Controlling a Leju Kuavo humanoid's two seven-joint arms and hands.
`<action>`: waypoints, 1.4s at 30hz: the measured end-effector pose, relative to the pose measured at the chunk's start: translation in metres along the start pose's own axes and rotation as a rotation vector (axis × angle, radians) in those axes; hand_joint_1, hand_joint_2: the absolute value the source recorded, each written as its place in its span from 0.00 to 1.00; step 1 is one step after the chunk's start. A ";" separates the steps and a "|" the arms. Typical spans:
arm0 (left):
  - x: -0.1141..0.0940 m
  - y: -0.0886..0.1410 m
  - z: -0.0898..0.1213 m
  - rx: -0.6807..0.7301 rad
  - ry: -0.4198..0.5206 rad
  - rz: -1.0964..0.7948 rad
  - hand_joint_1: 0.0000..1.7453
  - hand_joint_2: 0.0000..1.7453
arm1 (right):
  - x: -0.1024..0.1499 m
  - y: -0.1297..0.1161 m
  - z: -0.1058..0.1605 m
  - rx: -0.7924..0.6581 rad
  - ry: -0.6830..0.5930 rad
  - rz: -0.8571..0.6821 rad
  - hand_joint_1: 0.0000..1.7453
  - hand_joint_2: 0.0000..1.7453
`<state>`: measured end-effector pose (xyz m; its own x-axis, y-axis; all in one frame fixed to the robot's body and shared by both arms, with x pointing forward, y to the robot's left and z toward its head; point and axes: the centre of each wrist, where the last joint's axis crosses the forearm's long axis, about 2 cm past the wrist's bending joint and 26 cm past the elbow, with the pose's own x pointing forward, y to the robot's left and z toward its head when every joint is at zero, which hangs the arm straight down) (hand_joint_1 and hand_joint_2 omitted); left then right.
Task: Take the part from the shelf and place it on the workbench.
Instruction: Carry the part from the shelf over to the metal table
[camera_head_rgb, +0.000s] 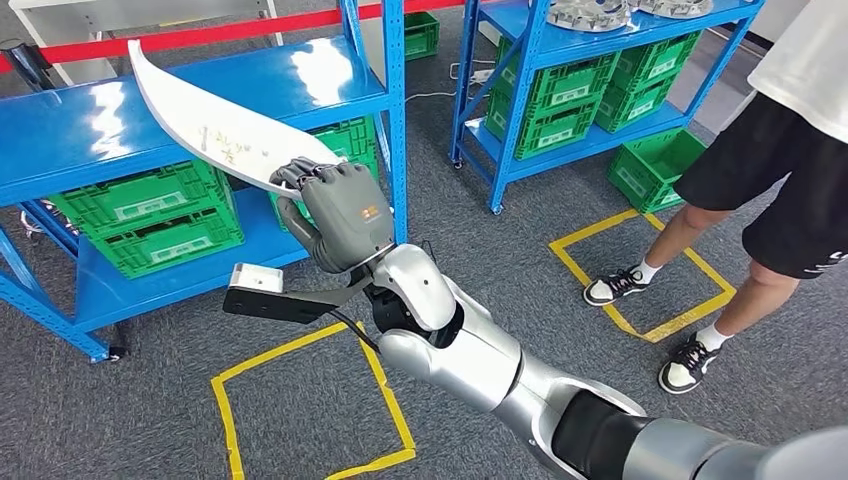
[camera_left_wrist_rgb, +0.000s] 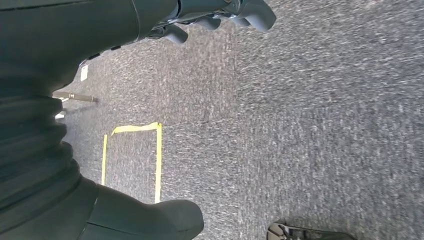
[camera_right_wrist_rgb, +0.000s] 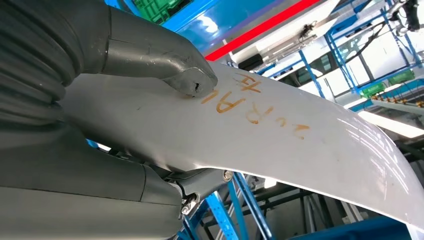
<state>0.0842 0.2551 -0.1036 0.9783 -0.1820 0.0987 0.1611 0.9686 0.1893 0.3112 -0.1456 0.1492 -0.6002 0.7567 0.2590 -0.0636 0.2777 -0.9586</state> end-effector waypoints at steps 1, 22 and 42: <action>0.000 0.000 0.000 0.000 0.000 0.001 0.00 1.00 | 0.000 -0.001 -0.001 -0.002 -0.001 0.002 1.00 1.00; -0.003 0.001 0.000 0.000 0.005 0.009 0.00 1.00 | -0.004 -0.001 0.001 0.005 0.003 0.012 1.00 1.00; -0.004 -0.001 0.000 0.011 -0.008 0.090 0.00 1.00 | -0.009 0.006 0.005 0.035 0.004 0.016 1.00 1.00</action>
<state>0.0800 0.2552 -0.1043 0.9877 -0.0960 0.1237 0.0714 0.9792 0.1902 0.3124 -0.1537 0.1406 -0.5983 0.7633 0.2438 -0.0817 0.2445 -0.9662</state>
